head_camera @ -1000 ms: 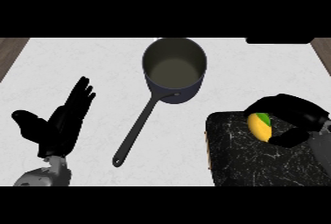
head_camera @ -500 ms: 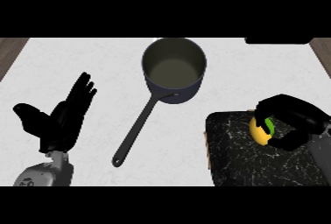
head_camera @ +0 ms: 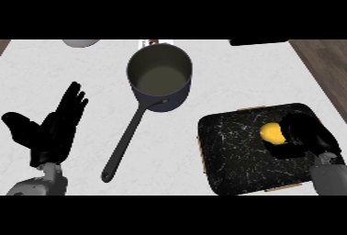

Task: Pick the lemon from the tray and place it in the pot

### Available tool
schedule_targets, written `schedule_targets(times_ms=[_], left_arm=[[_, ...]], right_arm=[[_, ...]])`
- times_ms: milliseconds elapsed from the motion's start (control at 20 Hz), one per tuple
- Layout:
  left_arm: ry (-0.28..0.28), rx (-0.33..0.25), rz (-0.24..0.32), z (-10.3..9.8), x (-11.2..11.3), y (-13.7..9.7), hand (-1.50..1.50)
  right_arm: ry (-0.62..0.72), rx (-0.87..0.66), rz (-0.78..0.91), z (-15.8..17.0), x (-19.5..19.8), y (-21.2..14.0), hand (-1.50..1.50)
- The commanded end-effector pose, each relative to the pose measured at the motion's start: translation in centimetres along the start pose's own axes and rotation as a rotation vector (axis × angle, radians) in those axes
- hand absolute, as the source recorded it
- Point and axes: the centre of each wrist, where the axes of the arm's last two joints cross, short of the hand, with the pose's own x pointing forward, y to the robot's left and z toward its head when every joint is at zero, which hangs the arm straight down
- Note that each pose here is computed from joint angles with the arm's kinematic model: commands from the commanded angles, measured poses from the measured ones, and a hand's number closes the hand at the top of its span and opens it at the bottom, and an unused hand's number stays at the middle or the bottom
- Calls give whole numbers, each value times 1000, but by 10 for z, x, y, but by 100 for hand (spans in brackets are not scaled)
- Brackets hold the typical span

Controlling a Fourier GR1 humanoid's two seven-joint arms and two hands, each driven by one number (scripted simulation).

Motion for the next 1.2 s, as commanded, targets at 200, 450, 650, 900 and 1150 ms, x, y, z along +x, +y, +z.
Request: schedule_targets(times_ms=[200,450,650,900,1150], left_arm=[[19,36,-4,4,-3,10,0],[31,13,-3,3,-7,4,0],[15,-15,-9,5,-3,1,0],[-8,-80,-12,-3,5,-12,0],[-15,-115,-13,-1,4,-23,0]], right_arm=[[406,-305,-67,17,41,13,150],[401,-507,-109,30,118,-3,150],[369,-706,-77,55,170,-29,150],[294,-869,-61,92,244,-52,150],[339,-938,-48,115,292,-53,150]])
